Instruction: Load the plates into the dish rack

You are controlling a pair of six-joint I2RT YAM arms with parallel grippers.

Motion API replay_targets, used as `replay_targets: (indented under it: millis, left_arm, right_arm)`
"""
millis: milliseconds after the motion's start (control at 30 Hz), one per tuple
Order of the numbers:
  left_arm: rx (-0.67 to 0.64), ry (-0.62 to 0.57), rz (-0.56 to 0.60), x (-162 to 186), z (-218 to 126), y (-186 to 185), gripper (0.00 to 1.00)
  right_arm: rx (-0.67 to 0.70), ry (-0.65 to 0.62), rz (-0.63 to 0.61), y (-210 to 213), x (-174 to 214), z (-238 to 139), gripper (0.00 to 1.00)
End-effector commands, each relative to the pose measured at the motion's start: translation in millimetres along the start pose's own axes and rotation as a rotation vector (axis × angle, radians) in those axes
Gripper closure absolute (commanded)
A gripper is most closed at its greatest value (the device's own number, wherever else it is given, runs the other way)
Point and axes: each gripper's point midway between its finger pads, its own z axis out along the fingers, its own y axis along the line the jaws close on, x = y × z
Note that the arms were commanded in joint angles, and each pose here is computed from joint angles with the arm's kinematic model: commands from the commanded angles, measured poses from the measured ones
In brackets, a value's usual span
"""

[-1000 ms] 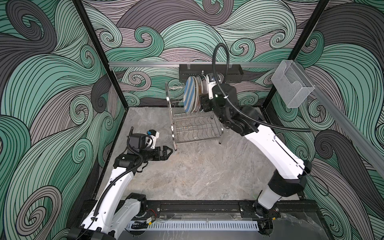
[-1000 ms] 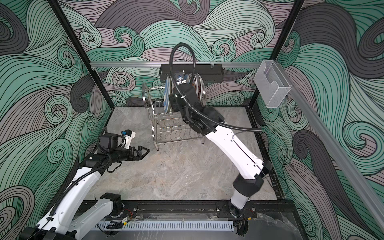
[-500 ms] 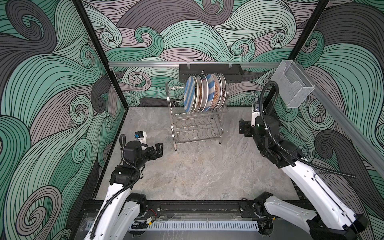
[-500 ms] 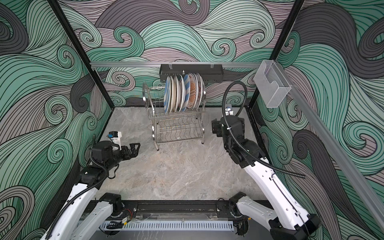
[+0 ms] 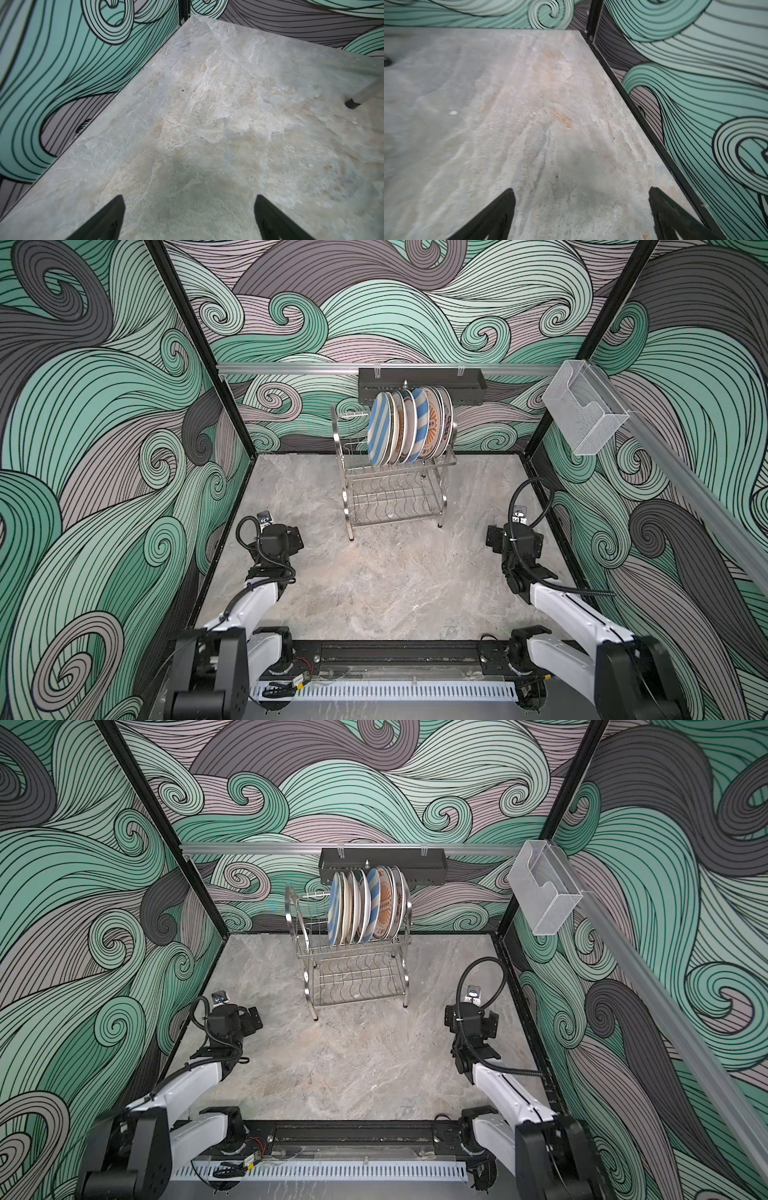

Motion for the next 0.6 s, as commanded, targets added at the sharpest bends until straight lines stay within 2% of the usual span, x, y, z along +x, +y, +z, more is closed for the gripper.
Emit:
replay_targets:
  millis: [0,67,133,200,267,300,333,367,433,500,567]
  left_arm:
    - [0.156,-0.096,-0.008,-40,9,-25,0.01]
    - [0.203,-0.133,-0.002,-44,10,-33,0.01]
    - [0.255,-0.181,0.014,-47,11,-42,0.02]
    - [0.278,-0.199,0.021,-35,25,-46,0.01]
    - [0.381,-0.176,0.094,-28,33,-67,0.02]
    - [0.404,-0.152,0.119,-27,38,-74,0.01]
    - [0.382,-0.131,0.133,-26,39,-76,0.01]
    - [0.356,-0.089,0.133,-25,39,-75,0.01]
    - [0.356,-0.111,0.153,-25,40,-78,0.01]
    - [0.348,-0.093,0.144,-25,40,-76,0.01]
    - [0.350,-0.097,0.147,-25,40,-77,0.01]
  right_arm:
    - [-0.105,-0.206,0.149,13,-48,6,0.00]
    - [-0.140,-0.259,0.129,22,-54,16,0.00]
    - [-0.189,-0.165,0.087,36,-41,32,0.00]
    - [-0.232,-0.192,0.060,49,-33,39,0.00]
    - [-0.257,-0.228,0.041,59,-32,45,0.00]
    - [-0.290,-0.207,0.011,67,-33,44,0.00]
    - [-0.295,-0.160,-0.005,68,-29,44,0.00]
    - [-0.296,-0.176,-0.001,68,-28,44,0.00]
    - [-0.295,-0.206,0.006,68,-32,44,0.00]
    - [-0.297,-0.171,-0.004,68,-29,44,0.00]
    - [-0.296,-0.189,0.001,68,-31,44,0.00]
